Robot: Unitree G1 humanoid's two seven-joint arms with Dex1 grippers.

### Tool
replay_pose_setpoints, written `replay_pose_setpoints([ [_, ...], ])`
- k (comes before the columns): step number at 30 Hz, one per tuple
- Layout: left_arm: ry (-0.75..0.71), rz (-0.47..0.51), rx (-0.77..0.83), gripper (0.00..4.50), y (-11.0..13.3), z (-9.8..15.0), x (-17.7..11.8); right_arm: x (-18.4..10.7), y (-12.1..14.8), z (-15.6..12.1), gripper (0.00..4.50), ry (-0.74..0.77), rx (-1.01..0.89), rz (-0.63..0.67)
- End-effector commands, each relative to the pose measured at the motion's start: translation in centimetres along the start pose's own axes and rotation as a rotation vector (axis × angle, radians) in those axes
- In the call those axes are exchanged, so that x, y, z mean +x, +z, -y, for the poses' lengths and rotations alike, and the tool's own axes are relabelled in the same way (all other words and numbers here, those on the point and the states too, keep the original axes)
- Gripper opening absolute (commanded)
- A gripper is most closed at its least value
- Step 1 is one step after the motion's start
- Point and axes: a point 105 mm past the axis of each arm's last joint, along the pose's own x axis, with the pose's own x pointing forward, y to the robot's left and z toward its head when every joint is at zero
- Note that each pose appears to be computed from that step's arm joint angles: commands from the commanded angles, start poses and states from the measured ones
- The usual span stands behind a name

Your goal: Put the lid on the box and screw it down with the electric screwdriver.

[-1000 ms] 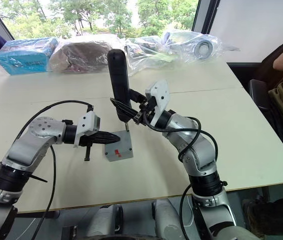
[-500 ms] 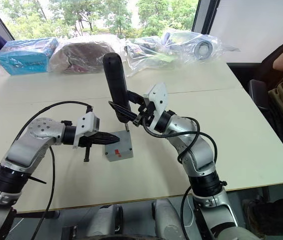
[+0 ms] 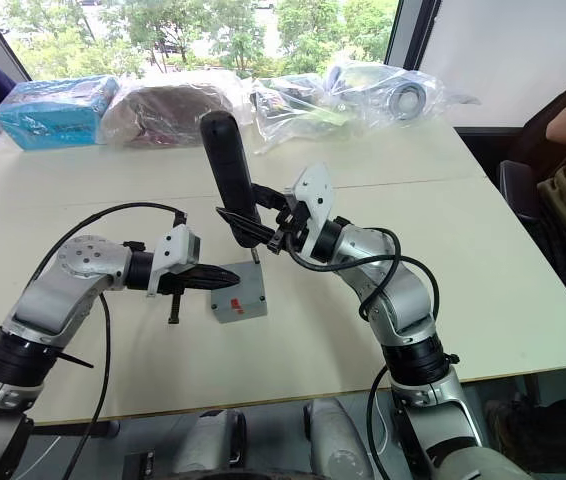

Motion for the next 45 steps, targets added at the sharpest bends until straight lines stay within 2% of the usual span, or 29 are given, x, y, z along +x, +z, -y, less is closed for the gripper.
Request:
replay_pose_setpoints([
  [1,-0.019,-0.079,-0.049,0.00,-2.1,0.7,0.3,-0.3,-3.9,0.1,1.62,-0.042,0.116,-0.139],
  [4,-0.019,-0.085,-0.053,0.00,-2.3,0.8,0.3,-0.3,-5.3,0.0,1.62,-0.069,0.174,-0.192],
  [14,-0.018,-0.102,-0.059,0.00,-2.8,1.0,0.3,-1.2,-8.4,-1.2,1.62,-0.083,0.190,-0.295],
  [24,-0.024,-0.107,-0.063,0.00,-3.0,1.1,0.4,-1.9,-9.1,-0.9,1.62,-0.125,0.200,-0.317],
  [30,-0.027,-0.105,-0.064,0.00,-2.9,1.1,0.4,-1.7,-8.3,-0.3,1.62,-0.140,0.186,-0.306],
  [33,-0.026,-0.101,-0.064,0.00,-2.8,1.1,0.3,-1.3,-6.8,0.2,1.62,-0.146,0.169,-0.264],
  [35,-0.024,-0.093,-0.065,0.00,-2.6,1.1,0.2,-0.8,-4.6,0.7,1.62,-0.154,0.150,-0.208],
  [38,-0.020,-0.075,-0.066,0.00,-2.2,1.1,0.1,-0.2,1.9,2.2,1.62,-0.197,0.108,-0.002],
  [40,-0.014,-0.067,-0.057,0.00,-1.7,1.1,-0.1,-0.7,5.0,3.2,1.62,-0.229,0.096,0.069],
  [43,0.007,-0.035,-0.046,0.00,-0.7,0.8,-0.6,-1.9,7.6,4.6,1.62,-0.280,0.117,0.088],
  [45,0.017,-0.004,-0.024,0.00,0.6,0.6,-1.1,-3.3,7.9,6.4,1.62,-0.369,0.108,0.000],
])
